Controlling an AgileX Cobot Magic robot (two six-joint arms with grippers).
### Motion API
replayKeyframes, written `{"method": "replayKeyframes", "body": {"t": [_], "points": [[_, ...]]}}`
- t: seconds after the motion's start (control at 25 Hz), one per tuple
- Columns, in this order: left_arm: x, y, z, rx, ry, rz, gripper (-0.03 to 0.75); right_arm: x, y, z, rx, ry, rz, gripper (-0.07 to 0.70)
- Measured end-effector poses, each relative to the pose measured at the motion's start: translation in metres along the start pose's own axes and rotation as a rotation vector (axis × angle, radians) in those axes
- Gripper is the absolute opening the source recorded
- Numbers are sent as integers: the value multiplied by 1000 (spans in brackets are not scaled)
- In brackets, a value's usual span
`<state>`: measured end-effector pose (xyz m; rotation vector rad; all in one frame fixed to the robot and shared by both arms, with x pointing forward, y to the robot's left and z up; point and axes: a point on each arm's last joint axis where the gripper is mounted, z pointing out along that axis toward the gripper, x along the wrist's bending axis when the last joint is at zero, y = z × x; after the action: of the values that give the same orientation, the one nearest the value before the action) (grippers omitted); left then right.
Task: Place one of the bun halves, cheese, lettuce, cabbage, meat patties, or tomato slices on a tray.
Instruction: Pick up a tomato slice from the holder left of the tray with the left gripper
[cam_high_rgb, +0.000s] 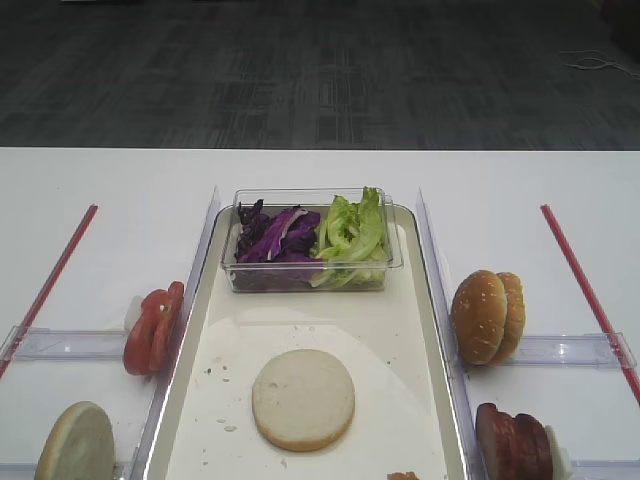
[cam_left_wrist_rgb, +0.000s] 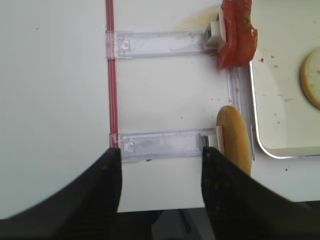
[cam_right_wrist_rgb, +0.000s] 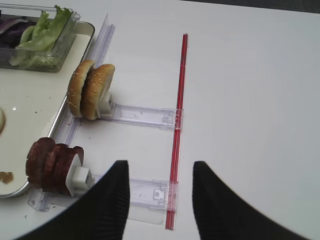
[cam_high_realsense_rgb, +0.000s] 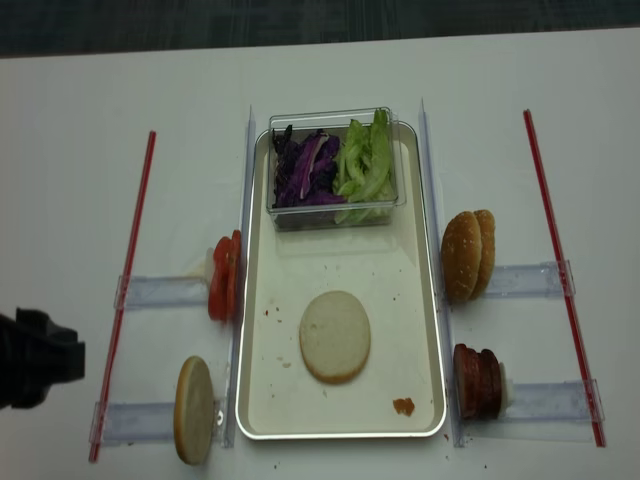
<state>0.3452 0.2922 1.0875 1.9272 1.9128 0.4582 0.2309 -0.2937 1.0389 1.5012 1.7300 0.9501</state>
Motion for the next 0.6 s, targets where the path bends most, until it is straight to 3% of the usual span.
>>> {"method": "replayKeyframes", "body": {"t": [0.6], "points": [[-9,107,37,142,7,-2,342,0,0,0,0,0,0,326]]}}
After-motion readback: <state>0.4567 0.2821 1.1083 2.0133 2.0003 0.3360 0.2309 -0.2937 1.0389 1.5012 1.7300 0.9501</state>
